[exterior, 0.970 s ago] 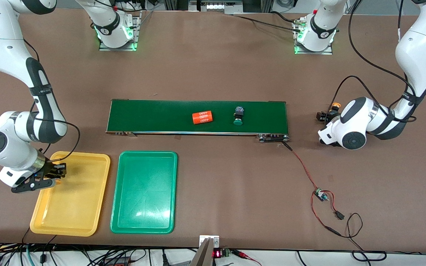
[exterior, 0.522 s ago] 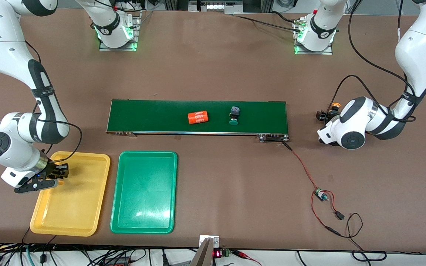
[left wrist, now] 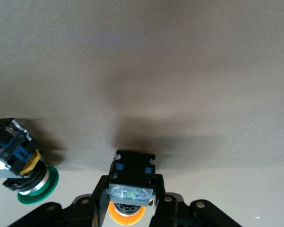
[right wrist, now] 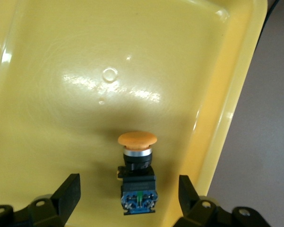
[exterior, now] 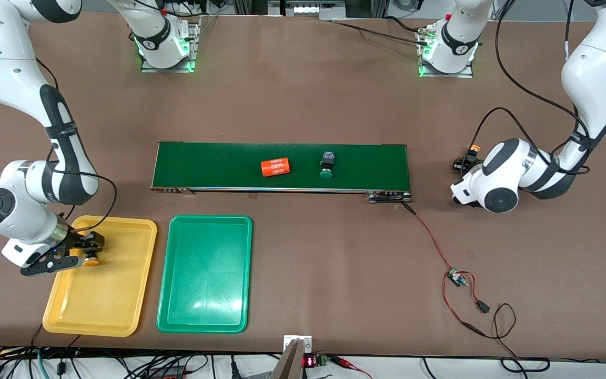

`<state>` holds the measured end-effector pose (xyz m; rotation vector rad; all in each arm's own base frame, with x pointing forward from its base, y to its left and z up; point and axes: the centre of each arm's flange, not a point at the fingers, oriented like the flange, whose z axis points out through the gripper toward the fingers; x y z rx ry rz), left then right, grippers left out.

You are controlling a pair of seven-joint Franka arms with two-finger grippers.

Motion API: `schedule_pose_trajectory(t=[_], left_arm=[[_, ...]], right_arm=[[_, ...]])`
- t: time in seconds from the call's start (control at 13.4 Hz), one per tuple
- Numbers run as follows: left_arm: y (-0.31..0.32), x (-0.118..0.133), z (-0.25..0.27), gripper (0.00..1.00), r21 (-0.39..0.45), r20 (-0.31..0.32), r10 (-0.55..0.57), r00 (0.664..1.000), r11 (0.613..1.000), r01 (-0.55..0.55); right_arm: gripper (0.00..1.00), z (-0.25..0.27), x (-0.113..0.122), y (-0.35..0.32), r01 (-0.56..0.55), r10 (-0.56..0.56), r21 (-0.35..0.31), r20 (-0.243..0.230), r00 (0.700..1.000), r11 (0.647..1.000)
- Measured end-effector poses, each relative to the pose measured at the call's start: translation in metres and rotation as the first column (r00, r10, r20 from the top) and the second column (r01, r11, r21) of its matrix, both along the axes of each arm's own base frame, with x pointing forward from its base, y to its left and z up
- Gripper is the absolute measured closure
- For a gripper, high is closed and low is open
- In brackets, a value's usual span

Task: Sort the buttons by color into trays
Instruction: 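Lower the yellow button into the yellow tray and open the right gripper, then raise the right gripper toward the belt while the left places yellow button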

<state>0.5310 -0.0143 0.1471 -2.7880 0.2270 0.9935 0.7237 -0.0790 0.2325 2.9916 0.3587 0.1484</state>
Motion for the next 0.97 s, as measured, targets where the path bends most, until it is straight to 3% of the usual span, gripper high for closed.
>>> schedule_pose_trajectory(t=[0.22,0.45,0.6,0.75,0.97], left_arm=[[-0.021,0.016,0.03,0.59,-0.011,0.027,-0.013,1.0,1.0,0.014],[-0.075,0.032,0.08,0.59,-0.087,0.07,0.092,0.993,0.993,-0.086],[-0.133,0.042,0.109,0.59,-0.09,0.116,0.145,0.983,0.987,-0.135],[-0.211,0.043,0.131,0.59,-0.08,0.17,0.127,0.977,0.99,-0.115],[-0.281,0.031,0.129,0.59,-0.072,0.184,0.098,0.978,0.994,-0.086]], right_arm=[[0.05,0.032,-0.004,0.022,0.054,-0.052,0.034,-0.066,0.996,0.998],[0.0,0.084,-0.015,0.044,0.119,-0.107,0.084,-0.132,0.985,0.989],[0.0,0.116,-0.024,0.059,0.169,-0.146,0.127,-0.169,0.975,0.978],[0.0,0.143,-0.034,0.075,0.226,-0.196,0.135,-0.202,0.959,0.965],[0.0,0.181,-0.05,0.107,0.28,-0.246,0.123,-0.235,0.94,0.952]])
